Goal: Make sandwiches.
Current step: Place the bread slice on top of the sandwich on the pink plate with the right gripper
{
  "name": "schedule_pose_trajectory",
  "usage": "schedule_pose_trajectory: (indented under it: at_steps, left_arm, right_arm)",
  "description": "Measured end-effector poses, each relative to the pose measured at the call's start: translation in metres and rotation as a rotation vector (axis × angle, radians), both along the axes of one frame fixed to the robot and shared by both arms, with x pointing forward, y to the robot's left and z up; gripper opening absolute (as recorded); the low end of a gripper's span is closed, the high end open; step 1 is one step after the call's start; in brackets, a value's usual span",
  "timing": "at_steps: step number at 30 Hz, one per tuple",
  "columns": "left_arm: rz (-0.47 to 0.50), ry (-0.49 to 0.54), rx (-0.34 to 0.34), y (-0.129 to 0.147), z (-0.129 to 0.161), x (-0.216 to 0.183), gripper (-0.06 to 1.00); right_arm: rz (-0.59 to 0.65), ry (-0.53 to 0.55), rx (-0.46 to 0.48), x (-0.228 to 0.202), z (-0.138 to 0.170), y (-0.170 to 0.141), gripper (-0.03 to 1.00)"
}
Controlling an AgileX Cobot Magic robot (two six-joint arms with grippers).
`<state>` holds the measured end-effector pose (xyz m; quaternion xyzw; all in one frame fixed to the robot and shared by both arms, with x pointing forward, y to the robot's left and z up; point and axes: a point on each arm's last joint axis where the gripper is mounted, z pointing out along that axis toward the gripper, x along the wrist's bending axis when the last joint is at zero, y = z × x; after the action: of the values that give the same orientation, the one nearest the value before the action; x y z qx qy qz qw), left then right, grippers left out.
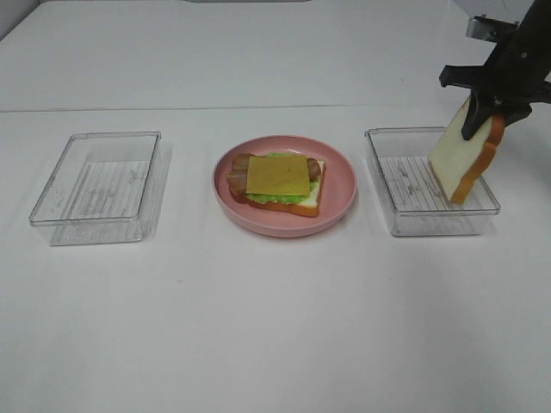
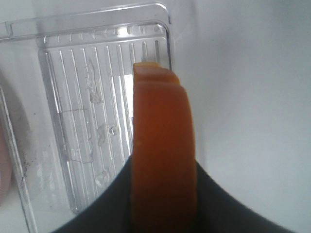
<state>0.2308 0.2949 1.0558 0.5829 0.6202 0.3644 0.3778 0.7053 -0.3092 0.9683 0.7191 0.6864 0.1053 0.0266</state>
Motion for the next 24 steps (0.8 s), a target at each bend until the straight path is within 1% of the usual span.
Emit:
schedule_pose_trajectory:
  at_steps: [2, 3, 4, 5, 6, 7, 8, 9, 10, 11, 12, 13, 14, 15, 16, 17, 18, 19, 20, 21, 22, 23, 24]
  left_arm:
    - [0.0, 0.0, 0.0, 0.0, 0.0, 0.0, 0.99]
    - [0.0, 0.0, 0.0, 0.0, 0.0, 0.0, 0.99]
    - [0.0, 0.0, 0.0, 0.0, 0.0, 0.0, 0.99]
    - [0.0, 0.0, 0.0, 0.0, 0.0, 0.0, 0.99]
    - [0.0, 0.0, 0.0, 0.0, 0.0, 0.0, 0.99]
    - [0.0, 0.0, 0.0, 0.0, 0.0, 0.0, 0.99]
    - [0.0, 0.0, 0.0, 0.0, 0.0, 0.0, 0.99]
    - [0.0, 0.0, 0.0, 0.0, 0.0, 0.0, 0.99]
    - [0.0, 0.0, 0.0, 0.0, 0.0, 0.0, 0.99]
    - [0.0, 0.0, 0.0, 0.0, 0.0, 0.0, 0.99]
    - [0.0, 0.0, 0.0, 0.0, 0.0, 0.0, 0.99]
    - [0.0, 0.0, 0.0, 0.0, 0.0, 0.0, 0.99]
    - [0.0, 0.0, 0.0, 0.0, 0.0, 0.0, 0.99]
    - [0.0, 0.0, 0.0, 0.0, 0.0, 0.0, 0.99]
    - [0.0, 0.0, 0.0, 0.0, 0.0, 0.0, 0.99]
    - [0.0, 0.0, 0.0, 0.0, 0.0, 0.0, 0.99]
    - [0.0, 0.0, 0.0, 0.0, 0.0, 0.0, 0.99]
    - [0.0, 0.0, 0.0, 0.0, 0.0, 0.0, 0.99]
    - [0.0, 0.0, 0.0, 0.0, 0.0, 0.0, 0.99]
    - [0.0, 0.0, 0.0, 0.0, 0.0, 0.0, 0.99]
    - [0.0, 0.0, 0.0, 0.0, 0.0, 0.0, 0.99]
    - [0.0, 0.0, 0.0, 0.0, 0.0, 0.0, 0.99]
    - [0.0, 0.0, 0.0, 0.0, 0.0, 0.0, 0.99]
  right_arm:
    - [-0.006, -0.039, 0.0, -0.004, 0.021, 0.0, 0.25]
    - [-0.006, -0.039, 0.0, -0.004, 0.021, 0.0, 0.25]
    - [-0.008, -0.076, 0.004, -0.009, 0.041, 0.001, 0.25]
    - [-0.009, -0.09, 0.005, -0.012, 0.049, 0.001, 0.25]
    - [-0.009, -0.09, 0.005, -0.012, 0.049, 0.001, 0.25]
    - [-0.011, -0.128, 0.023, -0.02, 0.071, 0.003, 0.25]
    - [-0.011, -0.128, 0.023, -0.02, 0.071, 0.003, 0.25]
    - [-0.014, -0.157, 0.052, -0.03, 0.088, 0.006, 0.25]
    - [-0.013, -0.165, 0.076, -0.035, 0.094, 0.008, 0.25]
    - [-0.013, -0.165, 0.076, -0.035, 0.094, 0.008, 0.25]
    - [-0.01, -0.179, 0.137, -0.048, 0.101, 0.014, 0.25]
    - [-0.01, -0.179, 0.137, -0.048, 0.101, 0.014, 0.25]
    - [-0.003, -0.195, 0.202, -0.059, 0.102, 0.02, 0.25]
    - [0.004, -0.213, 0.232, -0.063, 0.103, 0.023, 0.25]
    - [0.004, -0.213, 0.232, -0.063, 0.103, 0.023, 0.25]
    - [0.017, -0.243, 0.306, -0.074, 0.105, 0.03, 0.25]
    - [0.025, -0.258, 0.349, -0.079, 0.106, 0.034, 0.25]
    - [0.025, -0.258, 0.349, -0.079, 0.106, 0.034, 0.25]
    - [0.039, -0.278, 0.447, -0.086, 0.106, 0.042, 0.25]
    - [0.039, -0.278, 0.447, -0.086, 0.106, 0.042, 0.25]
    - [0.061, -0.296, 0.547, -0.092, 0.105, 0.05, 0.25]
    - [0.075, -0.3, 0.581, -0.093, 0.103, 0.053, 0.25]
    - [0.075, -0.3, 0.581, -0.093, 0.103, 0.053, 0.25]
